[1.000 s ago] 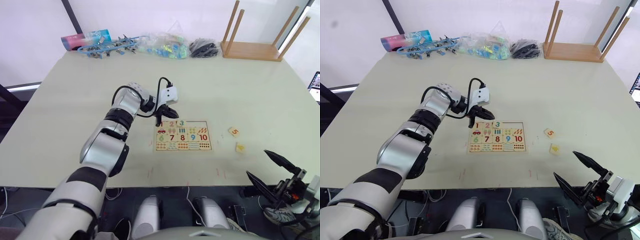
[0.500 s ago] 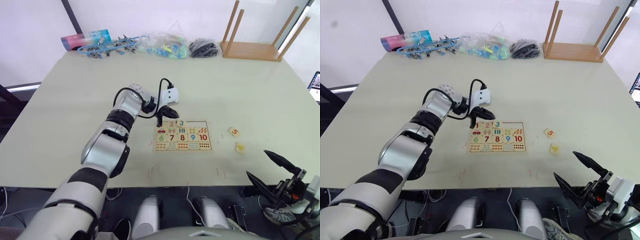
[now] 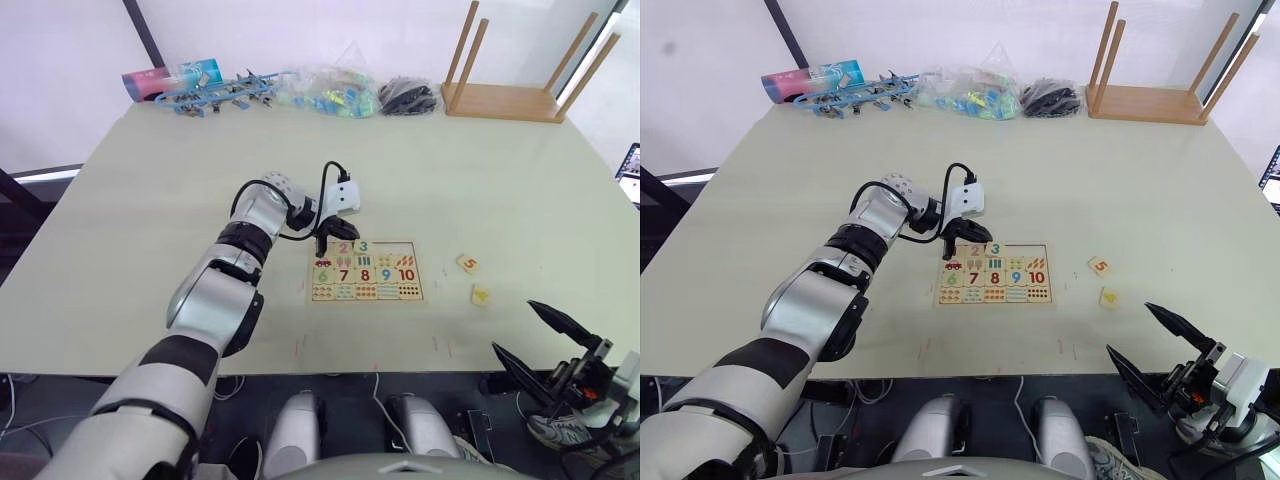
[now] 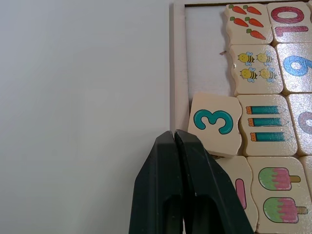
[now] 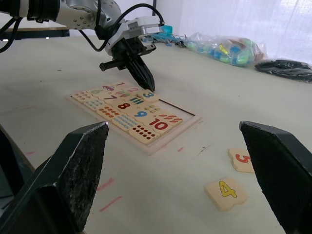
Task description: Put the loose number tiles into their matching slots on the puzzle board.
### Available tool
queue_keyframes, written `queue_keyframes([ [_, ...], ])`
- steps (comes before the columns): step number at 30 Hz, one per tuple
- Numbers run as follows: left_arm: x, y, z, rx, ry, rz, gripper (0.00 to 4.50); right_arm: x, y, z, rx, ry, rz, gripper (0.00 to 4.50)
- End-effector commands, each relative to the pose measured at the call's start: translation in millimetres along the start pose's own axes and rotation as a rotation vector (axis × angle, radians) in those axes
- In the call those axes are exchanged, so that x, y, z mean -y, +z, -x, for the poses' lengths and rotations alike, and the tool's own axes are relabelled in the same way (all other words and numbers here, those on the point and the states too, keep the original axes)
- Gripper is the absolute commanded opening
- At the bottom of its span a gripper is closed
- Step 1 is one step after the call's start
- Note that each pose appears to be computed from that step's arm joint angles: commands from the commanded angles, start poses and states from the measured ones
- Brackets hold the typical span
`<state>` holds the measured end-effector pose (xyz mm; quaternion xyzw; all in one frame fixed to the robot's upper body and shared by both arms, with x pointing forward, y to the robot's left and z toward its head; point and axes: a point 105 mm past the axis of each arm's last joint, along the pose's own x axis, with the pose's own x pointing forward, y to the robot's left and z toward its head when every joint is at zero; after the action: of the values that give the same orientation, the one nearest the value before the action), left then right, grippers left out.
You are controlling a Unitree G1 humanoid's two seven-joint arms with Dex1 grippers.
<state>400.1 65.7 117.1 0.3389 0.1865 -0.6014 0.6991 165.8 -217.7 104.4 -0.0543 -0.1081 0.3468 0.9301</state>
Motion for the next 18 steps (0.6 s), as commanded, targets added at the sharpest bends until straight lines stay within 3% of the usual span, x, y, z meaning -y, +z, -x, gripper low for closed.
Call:
queue_keyframes([
  [1, -5.3, 10.2, 3.8, 0.017, 0.017, -0.033, 0.07, -1.4, 7.5, -1.0, 0.018, 0.004, 0.019, 4.50],
  [18, -2.6, 8.1, 5.5, 0.015, -0.002, -0.045, 0.07, -1.7, 8.0, -1.2, 0.017, 0.006, 0.017, 4.50],
])
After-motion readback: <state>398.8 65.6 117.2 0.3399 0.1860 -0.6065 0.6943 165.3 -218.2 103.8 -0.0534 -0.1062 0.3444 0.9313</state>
